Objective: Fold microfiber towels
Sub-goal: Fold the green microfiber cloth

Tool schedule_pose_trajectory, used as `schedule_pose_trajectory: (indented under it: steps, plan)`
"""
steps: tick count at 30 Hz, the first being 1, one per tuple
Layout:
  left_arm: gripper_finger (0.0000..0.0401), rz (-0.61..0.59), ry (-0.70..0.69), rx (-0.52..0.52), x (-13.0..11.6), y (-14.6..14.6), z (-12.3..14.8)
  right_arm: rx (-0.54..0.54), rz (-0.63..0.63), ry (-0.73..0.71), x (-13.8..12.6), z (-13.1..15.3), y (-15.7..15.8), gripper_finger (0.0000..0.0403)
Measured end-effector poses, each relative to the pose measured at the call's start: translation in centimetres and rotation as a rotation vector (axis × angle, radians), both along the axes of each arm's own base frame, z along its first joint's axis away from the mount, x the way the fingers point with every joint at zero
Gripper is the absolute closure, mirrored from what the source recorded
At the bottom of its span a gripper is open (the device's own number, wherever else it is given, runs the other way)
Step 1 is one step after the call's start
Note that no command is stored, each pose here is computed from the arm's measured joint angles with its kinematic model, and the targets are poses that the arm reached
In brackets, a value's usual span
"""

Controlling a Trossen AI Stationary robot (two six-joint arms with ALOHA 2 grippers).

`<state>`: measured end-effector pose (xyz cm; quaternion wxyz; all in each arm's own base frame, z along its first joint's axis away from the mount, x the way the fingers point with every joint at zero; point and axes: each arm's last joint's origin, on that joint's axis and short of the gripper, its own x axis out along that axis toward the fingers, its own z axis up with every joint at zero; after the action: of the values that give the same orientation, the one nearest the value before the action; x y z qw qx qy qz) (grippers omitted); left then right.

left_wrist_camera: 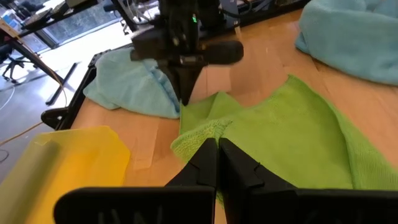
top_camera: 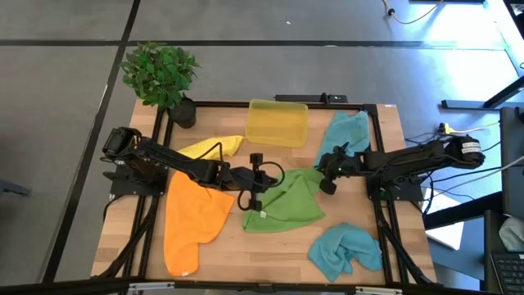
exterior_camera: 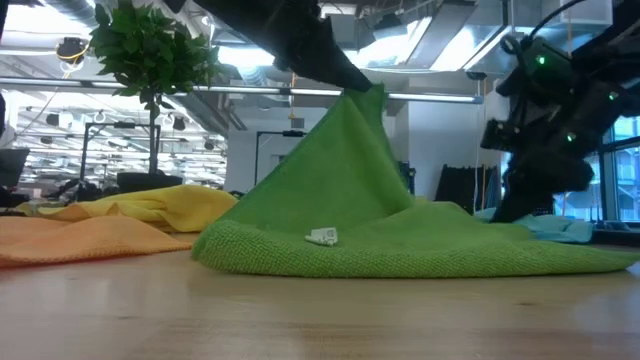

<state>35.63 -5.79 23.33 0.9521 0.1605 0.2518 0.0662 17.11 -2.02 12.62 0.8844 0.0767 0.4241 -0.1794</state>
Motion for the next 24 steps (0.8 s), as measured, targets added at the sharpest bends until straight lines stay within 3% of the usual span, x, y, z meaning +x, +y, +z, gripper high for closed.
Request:
schedule_pose_trajectory:
  steps: [6,13,17,24]
  plan:
    - [0.0401,0.027,0.033,0.023,-0.8,0.1,0.5,0.019,0.02,-0.032,0.8,2.9,0.2,0.0394]
    - [0.0401,0.099,-0.044,0.098,-2.9,-0.2,4.0,-0.003,0.056,-0.113,1.9,7.7,0.6,0.0395]
    - [0.0401,0.124,-0.065,0.109,-4.6,0.2,6.0,-0.072,0.048,-0.194,2.4,11.0,0.6,0.0398]
    - [0.0401,0.232,-0.062,0.237,-7.0,1.9,8.3,-0.214,0.024,-0.34,3.0,17.5,0.3,0.0398]
